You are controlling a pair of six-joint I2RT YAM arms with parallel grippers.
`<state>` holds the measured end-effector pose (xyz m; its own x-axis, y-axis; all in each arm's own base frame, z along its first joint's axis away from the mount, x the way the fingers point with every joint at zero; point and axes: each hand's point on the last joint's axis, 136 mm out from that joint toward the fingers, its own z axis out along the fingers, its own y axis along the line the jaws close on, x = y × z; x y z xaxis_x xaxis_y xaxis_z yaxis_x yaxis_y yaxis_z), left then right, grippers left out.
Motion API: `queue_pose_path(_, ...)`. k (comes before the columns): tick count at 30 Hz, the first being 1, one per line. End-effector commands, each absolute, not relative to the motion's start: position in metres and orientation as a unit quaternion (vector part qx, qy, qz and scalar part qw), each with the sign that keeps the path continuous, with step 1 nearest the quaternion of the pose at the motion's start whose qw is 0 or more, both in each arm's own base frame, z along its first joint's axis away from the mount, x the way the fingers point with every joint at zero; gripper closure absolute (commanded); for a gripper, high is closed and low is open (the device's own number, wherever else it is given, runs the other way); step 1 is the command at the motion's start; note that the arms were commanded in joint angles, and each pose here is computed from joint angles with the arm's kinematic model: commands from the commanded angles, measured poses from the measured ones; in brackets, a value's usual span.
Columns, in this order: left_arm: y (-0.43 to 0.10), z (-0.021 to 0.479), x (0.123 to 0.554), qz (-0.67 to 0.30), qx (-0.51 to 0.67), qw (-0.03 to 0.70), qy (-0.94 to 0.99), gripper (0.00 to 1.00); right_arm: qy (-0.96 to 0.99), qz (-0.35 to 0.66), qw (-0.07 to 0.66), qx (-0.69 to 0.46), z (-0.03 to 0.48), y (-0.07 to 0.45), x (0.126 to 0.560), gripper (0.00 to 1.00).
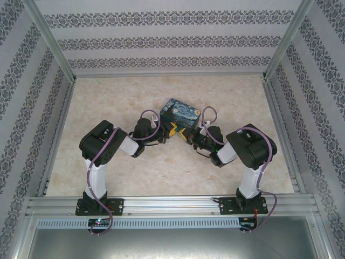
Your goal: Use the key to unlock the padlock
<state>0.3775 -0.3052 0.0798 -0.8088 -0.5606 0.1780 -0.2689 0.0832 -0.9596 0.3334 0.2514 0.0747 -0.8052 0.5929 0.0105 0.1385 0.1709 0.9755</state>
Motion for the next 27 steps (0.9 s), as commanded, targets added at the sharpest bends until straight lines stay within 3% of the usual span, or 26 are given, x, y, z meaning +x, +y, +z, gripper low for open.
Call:
queue_pose_path(1,-0.322,0.097,0.369,-0.646,-0.232,0.118,0.718,1.00,0.719,0.624,0.212,0.222,0.102,0.257,0.339,1.00)
queue_pose_path(27,-0.321,0.090,0.367,-0.639,-0.232,0.117,0.724,1.00,0.720,0.628,0.203,0.213,0.104,0.267,0.331,1.00)
